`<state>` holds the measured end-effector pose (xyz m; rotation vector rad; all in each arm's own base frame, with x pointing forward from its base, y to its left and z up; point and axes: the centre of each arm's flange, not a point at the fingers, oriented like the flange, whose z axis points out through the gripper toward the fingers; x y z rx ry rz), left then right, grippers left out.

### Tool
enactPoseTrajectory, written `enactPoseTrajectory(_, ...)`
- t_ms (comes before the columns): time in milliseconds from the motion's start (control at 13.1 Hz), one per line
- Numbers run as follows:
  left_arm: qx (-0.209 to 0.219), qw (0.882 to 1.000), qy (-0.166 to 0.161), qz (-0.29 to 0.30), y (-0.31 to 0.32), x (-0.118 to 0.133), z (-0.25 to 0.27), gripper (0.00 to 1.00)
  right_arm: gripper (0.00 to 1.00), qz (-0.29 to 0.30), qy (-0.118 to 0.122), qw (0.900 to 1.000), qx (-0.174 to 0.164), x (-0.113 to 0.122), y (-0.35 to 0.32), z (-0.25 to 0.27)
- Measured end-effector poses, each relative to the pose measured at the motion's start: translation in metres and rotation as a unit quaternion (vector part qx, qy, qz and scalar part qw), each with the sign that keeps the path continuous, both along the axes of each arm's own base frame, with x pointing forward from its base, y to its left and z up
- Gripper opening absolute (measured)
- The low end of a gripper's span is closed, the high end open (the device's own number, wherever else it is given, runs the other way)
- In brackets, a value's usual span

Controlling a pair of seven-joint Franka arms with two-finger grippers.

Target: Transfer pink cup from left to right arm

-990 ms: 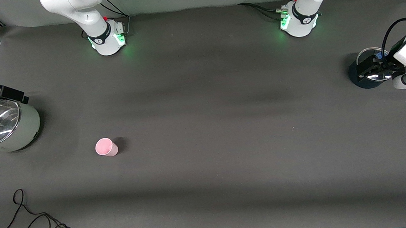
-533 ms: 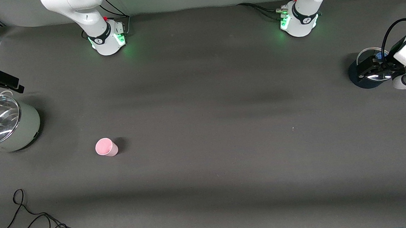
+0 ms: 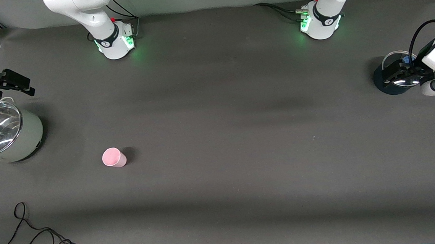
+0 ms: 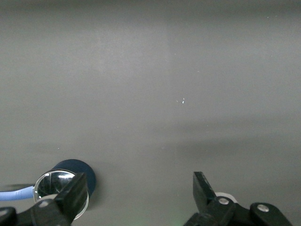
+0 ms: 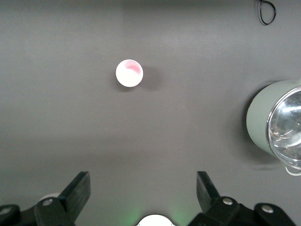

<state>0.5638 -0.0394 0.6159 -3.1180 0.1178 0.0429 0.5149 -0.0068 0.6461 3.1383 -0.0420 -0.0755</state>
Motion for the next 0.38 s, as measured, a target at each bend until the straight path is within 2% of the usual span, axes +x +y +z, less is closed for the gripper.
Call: enactPoseTrajectory(381,0.000,1.000,0.000,0.000,0.0004,0.0001,0.0001,1.00,1.00,0.003,0.000,1.000,0.000,0.0002,0.0011,0.0000)
